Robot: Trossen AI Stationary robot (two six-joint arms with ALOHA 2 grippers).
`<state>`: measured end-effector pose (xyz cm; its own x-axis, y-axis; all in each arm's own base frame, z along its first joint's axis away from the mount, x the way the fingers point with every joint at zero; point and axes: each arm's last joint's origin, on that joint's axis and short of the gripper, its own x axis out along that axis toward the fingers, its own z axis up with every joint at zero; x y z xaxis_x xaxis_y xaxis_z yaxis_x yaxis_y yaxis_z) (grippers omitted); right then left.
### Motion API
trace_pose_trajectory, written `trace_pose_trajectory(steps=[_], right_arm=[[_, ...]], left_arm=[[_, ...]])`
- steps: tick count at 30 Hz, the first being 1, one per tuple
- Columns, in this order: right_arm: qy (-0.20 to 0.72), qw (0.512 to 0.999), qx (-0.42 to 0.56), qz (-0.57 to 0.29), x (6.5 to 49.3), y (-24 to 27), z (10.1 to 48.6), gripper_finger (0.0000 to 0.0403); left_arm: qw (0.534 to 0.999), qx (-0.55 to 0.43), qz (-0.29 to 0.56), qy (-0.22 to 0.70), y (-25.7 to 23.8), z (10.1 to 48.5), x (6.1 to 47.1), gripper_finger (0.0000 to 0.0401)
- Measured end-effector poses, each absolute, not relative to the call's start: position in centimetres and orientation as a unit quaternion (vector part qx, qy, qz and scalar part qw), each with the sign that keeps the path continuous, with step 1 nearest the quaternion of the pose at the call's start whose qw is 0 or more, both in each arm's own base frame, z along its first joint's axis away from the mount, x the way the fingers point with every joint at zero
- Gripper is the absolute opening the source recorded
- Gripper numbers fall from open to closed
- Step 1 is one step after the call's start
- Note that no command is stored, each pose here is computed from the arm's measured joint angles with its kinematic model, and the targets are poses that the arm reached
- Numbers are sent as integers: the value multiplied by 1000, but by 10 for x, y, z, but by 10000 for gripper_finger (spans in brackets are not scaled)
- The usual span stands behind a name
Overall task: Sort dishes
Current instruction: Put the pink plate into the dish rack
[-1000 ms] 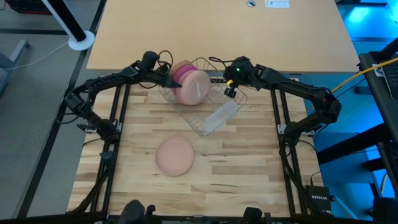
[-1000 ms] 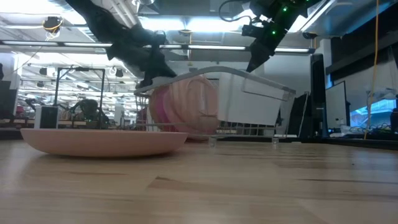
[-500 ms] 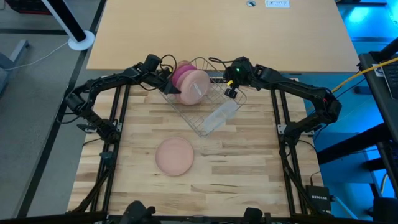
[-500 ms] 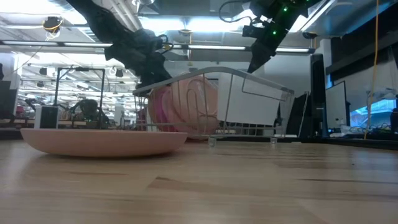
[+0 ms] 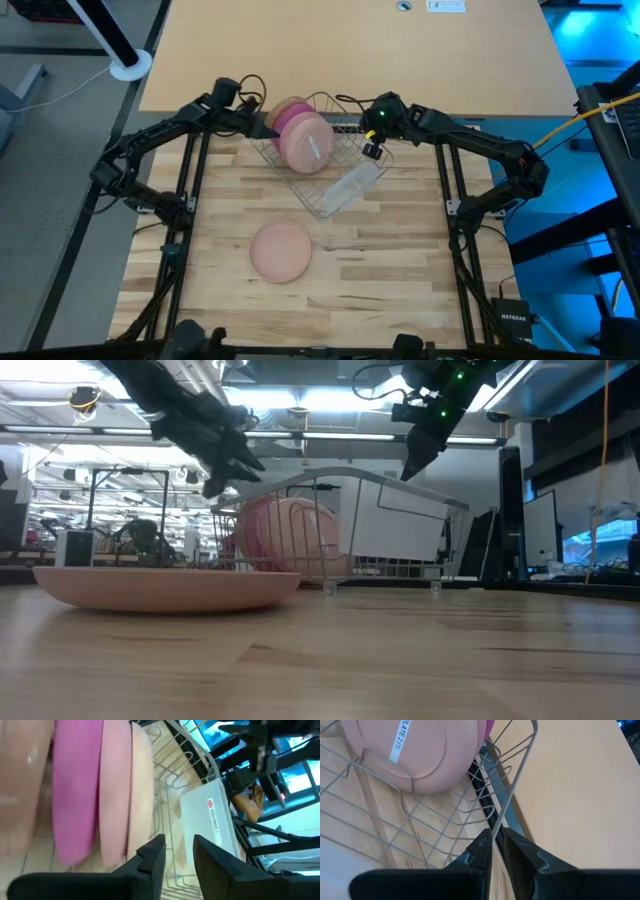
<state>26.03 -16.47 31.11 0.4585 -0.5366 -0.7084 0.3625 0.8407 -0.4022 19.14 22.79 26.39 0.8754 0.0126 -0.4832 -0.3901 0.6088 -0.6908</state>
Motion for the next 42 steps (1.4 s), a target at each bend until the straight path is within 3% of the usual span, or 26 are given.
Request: trace_pose_trajectory(steps=[8, 15, 23, 29, 36, 42], right_arm=[[448, 848, -97, -265, 260, -165, 311, 53], [466, 842, -92, -257, 258, -163, 308, 53], [471, 846, -81, -235, 257, -161, 307, 53], [465, 856, -58, -217, 257, -159, 306, 53], [468, 856, -49, -214, 257, -159, 305, 53], [486, 848, -44, -208, 254, -157, 303, 53]], left_arm=[[855, -441, 103, 252, 191, 288, 175, 80], [833, -392, 8, 390, 106, 295, 187, 80], [813, -327, 21, 481, 13, 290, 220, 80], [815, -292, 37, 500, -37, 277, 237, 80], [813, -236, -10, 532, -79, 243, 264, 80], [791, -184, -16, 584, -98, 197, 285, 115]])
